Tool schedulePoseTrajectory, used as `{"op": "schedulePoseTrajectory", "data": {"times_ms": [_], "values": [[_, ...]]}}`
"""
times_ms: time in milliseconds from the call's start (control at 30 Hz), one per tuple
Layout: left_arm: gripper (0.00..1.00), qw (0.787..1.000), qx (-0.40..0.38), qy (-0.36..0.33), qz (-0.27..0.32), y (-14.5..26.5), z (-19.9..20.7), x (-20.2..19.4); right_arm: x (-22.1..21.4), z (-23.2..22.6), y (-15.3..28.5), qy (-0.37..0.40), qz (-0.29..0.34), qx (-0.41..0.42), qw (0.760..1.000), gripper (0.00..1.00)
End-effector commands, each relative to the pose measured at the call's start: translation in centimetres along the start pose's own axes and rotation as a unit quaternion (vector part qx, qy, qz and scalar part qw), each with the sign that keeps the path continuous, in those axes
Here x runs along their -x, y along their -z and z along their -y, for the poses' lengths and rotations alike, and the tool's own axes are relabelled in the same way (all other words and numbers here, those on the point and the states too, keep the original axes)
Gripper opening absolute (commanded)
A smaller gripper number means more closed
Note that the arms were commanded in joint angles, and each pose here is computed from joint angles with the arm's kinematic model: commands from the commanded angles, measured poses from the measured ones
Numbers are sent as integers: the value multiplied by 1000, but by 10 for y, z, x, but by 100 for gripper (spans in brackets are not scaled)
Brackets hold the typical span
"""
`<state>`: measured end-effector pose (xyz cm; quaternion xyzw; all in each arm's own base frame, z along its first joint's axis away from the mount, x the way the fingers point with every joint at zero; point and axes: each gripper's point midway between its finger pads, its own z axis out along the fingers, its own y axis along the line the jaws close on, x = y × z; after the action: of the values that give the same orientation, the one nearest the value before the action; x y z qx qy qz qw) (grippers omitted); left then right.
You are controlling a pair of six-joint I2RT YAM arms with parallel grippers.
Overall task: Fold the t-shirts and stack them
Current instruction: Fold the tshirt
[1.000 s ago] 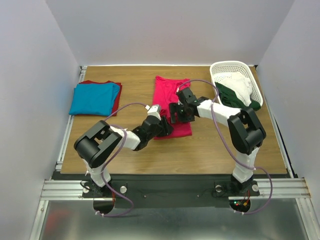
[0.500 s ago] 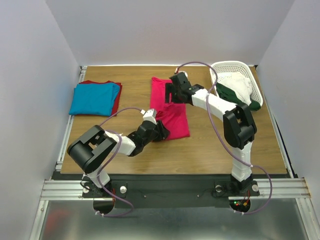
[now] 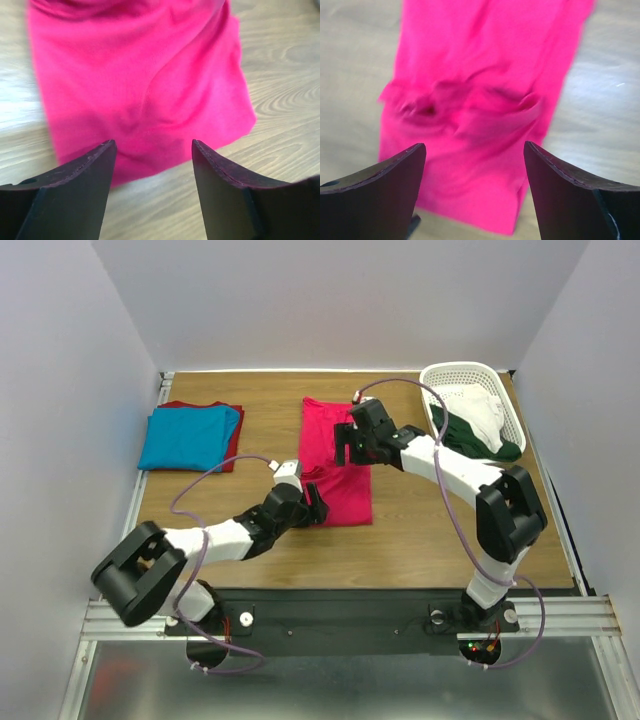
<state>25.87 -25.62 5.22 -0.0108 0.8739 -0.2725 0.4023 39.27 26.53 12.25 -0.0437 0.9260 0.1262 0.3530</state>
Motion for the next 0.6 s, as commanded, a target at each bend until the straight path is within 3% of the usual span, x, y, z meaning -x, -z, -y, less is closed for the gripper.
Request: {"op": "schedulePoseTrajectory", "data": {"times_ms": [0, 233, 567], "values": [[75, 998, 5, -19, 60, 24, 14, 45, -4, -32, 23, 28, 2, 73, 997, 84], [77, 996, -25, -11, 89, 26, 38, 71, -1, -52, 0, 80, -14, 114, 990, 75], [76, 995, -66, -40, 65, 12, 44, 42, -17, -69, -38, 117, -53, 156, 979, 73]]}}
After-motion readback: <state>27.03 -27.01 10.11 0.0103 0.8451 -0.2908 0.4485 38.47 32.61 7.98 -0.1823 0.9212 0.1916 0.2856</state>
